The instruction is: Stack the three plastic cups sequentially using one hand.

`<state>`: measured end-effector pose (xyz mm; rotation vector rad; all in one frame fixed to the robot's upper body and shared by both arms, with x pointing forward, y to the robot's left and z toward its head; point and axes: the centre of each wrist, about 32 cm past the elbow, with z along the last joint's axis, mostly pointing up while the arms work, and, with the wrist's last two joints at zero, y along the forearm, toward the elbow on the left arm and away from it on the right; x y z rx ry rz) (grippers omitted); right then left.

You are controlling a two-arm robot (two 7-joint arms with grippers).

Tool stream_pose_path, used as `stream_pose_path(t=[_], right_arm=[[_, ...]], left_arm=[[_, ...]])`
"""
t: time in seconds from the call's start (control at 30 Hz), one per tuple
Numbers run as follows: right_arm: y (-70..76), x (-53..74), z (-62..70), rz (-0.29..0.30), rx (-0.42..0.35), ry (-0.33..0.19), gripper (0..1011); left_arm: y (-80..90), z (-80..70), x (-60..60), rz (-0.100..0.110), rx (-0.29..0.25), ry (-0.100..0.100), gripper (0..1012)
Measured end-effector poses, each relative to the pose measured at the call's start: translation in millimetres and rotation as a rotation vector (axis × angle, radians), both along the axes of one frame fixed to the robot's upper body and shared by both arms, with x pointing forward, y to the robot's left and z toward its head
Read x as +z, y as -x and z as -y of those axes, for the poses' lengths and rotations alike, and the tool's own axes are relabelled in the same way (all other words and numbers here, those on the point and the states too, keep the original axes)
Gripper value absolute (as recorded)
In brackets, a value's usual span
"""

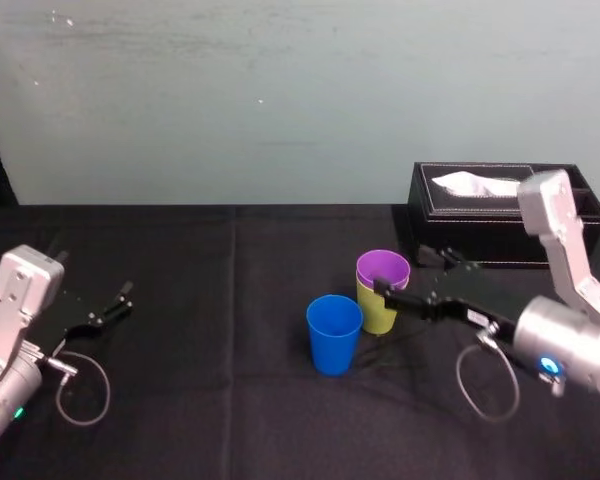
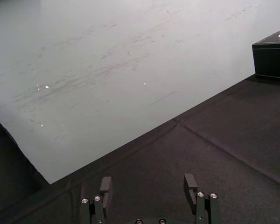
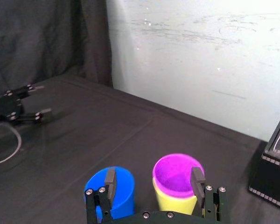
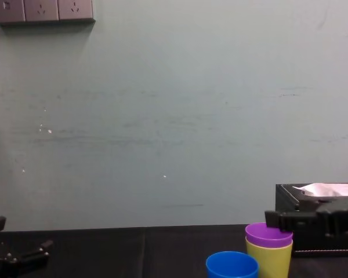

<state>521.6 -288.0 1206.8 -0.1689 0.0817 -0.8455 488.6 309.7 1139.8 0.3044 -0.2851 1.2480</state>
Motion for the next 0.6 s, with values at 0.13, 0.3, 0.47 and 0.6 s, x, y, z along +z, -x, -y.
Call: stream_pose_path(t=[0.13,0.3,0.47,0.6], right_arm=[[19.1,-5.1,0.6,0.002,0.003,0.001,1003],[38.8,-13.1,-1.7,0.005,0.012,0.004,1003],[54.2,-25.6,-7.2,0.001,0.030,0.031,1003],[61.3,-37.2,-15.0,-0.007,0.047,0.059,1003]], left_arm=[[0.0,0.0,0.0,0.000,0.000,0.000,1000],[0.0,0.0,0.0,0.000,0.000,0.000,1000],[0.0,0.0,0.0,0.000,0.000,0.000,1000],[0.0,0.0,0.0,0.000,0.000,0.000,1000]])
